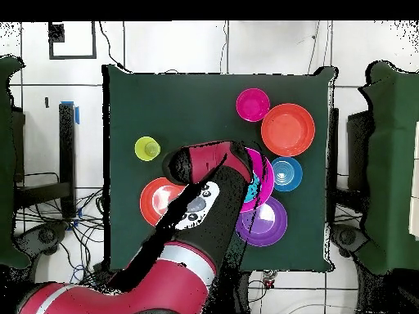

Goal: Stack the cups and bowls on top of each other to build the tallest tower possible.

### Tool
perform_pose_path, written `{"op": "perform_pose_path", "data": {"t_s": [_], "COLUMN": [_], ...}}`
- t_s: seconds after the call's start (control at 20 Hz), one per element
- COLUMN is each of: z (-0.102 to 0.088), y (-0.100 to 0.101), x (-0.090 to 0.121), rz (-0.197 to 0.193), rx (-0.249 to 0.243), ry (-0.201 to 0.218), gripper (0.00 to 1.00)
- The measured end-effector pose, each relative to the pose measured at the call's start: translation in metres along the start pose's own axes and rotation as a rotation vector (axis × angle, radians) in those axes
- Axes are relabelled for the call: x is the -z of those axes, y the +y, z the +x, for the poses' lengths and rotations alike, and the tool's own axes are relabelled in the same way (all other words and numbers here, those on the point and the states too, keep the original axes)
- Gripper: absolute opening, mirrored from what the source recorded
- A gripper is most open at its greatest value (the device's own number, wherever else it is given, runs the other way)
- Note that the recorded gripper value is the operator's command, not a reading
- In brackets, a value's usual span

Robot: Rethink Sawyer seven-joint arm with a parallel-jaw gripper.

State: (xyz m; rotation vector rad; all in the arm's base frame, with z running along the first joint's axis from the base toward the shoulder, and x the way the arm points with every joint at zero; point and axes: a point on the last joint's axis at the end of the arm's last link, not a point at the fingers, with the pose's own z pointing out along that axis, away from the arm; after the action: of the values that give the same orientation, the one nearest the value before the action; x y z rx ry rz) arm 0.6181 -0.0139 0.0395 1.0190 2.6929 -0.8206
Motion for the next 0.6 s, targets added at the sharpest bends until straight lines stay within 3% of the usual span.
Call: {"op": "perform_pose_path", "data": {"t_s": [0.6], "z": [-0.0074], "y": [-0.0008], "x": [0.0101], "rz": [-0.014], "rx": [-0.011], "ry": [-0.011], "gripper": [1.0]}}
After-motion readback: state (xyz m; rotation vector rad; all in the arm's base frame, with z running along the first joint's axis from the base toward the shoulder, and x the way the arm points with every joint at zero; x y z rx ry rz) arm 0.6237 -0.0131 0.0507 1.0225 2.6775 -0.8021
